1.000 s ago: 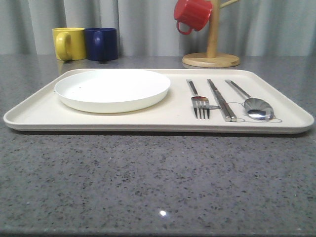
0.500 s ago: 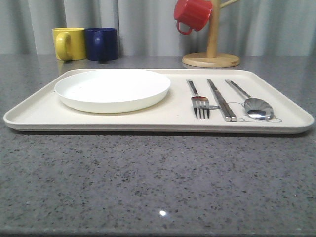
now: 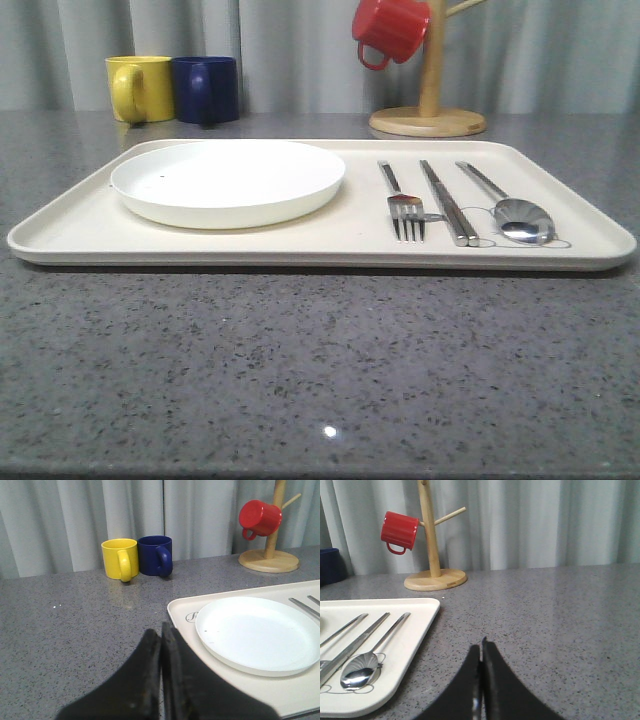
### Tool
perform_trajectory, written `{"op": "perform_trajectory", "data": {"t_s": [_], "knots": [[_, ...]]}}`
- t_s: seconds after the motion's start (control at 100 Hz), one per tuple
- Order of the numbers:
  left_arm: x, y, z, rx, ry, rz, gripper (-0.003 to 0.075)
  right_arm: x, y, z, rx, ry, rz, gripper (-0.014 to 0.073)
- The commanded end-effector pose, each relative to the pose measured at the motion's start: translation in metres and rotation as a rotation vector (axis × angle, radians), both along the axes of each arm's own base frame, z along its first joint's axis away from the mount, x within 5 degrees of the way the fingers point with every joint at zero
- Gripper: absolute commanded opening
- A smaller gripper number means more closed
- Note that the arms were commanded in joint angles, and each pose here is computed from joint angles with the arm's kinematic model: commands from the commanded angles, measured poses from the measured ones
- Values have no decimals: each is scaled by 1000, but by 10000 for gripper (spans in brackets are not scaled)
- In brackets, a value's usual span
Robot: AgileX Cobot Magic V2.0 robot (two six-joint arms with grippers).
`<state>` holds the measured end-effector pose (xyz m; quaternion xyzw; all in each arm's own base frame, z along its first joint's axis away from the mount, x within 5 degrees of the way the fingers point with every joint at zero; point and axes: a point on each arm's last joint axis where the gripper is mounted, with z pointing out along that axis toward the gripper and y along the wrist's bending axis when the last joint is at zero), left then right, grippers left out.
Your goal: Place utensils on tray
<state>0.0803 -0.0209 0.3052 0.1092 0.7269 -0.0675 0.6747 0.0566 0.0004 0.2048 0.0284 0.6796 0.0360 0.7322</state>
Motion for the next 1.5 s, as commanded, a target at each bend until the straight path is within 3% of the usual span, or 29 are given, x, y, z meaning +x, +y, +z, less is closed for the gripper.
{"op": "perform_trajectory", "data": {"t_s": [0.0,0.38,1.06,1.49], "knots": [[0,2,18,-45,-112,21,-17,-4,-1,15,-4,-127,-9,-68],[-9,7,5,-11,-217,62,-17,-4,-1,15,-4,-127,-9,-68],[-27,18,-94,10,-209,186,-17,-4,-1,15,-4,-127,-9,-68],[-26,17,-97,5,-230,182,-17,-4,-1,15,-4,-127,-9,-68]]}}
